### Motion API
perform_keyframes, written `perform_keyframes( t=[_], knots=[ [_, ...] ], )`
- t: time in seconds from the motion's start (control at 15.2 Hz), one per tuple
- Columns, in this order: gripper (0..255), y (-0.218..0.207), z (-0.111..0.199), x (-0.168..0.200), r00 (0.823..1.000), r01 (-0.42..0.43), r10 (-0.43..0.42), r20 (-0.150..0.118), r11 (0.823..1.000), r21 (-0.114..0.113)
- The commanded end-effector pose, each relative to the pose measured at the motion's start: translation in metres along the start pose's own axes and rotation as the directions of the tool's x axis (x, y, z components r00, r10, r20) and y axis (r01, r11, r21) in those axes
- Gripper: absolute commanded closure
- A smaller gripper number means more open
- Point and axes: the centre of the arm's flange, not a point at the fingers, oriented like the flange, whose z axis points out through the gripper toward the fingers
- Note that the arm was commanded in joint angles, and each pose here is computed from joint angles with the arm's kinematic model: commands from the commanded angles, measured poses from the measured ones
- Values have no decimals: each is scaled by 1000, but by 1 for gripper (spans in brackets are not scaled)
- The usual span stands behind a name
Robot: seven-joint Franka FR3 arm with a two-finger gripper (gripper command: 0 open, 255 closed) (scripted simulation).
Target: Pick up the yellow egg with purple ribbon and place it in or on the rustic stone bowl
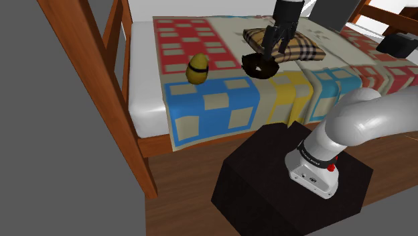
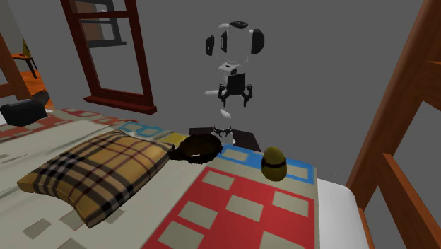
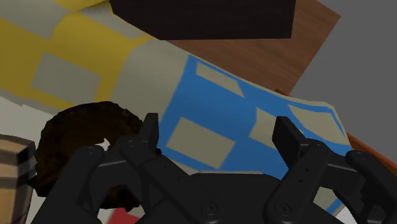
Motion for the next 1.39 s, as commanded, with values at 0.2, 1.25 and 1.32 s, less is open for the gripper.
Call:
perform_keyframes(
  t=[0.2, 1.25, 1.32],
  knots=[
    [0, -13, 2, 39, 997, 76, -76, 4, 997, -19],
    [0, -126, 20, 222, 887, 461, -459, 46, 880, -111],
    [0, -135, 21, 231, 875, 483, -481, 49, 868, -116]
  ],
)
